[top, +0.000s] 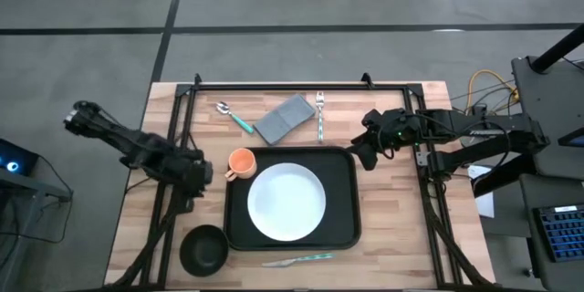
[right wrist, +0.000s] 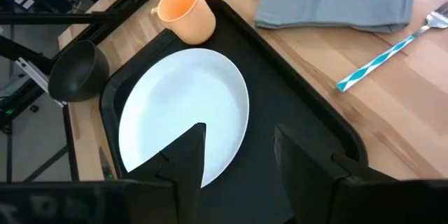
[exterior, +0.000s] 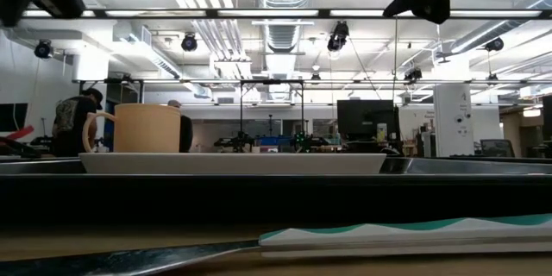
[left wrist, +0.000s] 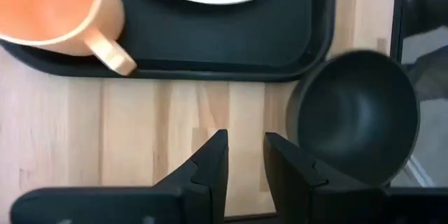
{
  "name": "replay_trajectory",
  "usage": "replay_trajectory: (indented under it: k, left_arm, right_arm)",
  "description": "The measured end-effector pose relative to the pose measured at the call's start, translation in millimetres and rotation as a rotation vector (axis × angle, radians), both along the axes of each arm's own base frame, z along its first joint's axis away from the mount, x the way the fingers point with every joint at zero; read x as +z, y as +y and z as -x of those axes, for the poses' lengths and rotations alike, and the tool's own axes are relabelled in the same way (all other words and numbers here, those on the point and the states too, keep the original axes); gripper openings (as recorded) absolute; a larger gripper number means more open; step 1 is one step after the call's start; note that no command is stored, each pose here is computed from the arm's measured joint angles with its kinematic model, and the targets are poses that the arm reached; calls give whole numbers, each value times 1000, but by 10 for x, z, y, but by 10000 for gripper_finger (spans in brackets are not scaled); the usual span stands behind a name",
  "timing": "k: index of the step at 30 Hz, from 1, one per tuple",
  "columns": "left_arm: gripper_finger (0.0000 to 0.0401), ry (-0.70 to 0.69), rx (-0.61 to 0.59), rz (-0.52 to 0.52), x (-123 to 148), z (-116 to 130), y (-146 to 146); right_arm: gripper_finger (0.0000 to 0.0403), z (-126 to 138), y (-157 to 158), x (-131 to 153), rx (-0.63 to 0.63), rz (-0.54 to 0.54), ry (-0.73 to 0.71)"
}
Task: Set up tray
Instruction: Put the bowl on the tray
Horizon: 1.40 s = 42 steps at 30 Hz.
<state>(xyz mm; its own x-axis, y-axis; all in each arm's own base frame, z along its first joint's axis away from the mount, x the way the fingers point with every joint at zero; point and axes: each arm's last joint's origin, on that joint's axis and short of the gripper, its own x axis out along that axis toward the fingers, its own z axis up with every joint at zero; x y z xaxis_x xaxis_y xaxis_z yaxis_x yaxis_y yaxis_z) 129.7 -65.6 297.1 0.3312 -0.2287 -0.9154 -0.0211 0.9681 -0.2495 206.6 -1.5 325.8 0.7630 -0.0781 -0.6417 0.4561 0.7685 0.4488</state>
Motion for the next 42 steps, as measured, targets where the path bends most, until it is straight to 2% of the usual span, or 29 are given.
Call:
replay_trajectory:
  k: [7,10,15,23,36,42]
  left_arm:
    - [73,-37,-77,-165,-82,92,-397]
    - [73,13,-112,-211,-223,90,-516]
    - [73,98,-99,-241,-424,-9,-677]
    - [73,0,-83,-121,-397,-137,-902]
    - [73,51,-92,-168,-610,-64,-985]
    - [73,45,-52,-138,-712,-64,-999]
  right_arm:
    - [162,12,1,-13,13,11,19]
    - [162,12,1,-12,15,13,19]
    - [162,12,1,-12,18,16,19]
    - [162,12,2,-13,17,8,20]
    - [162,12,3,-13,36,26,21]
    - [162,12,5,-13,39,24,21]
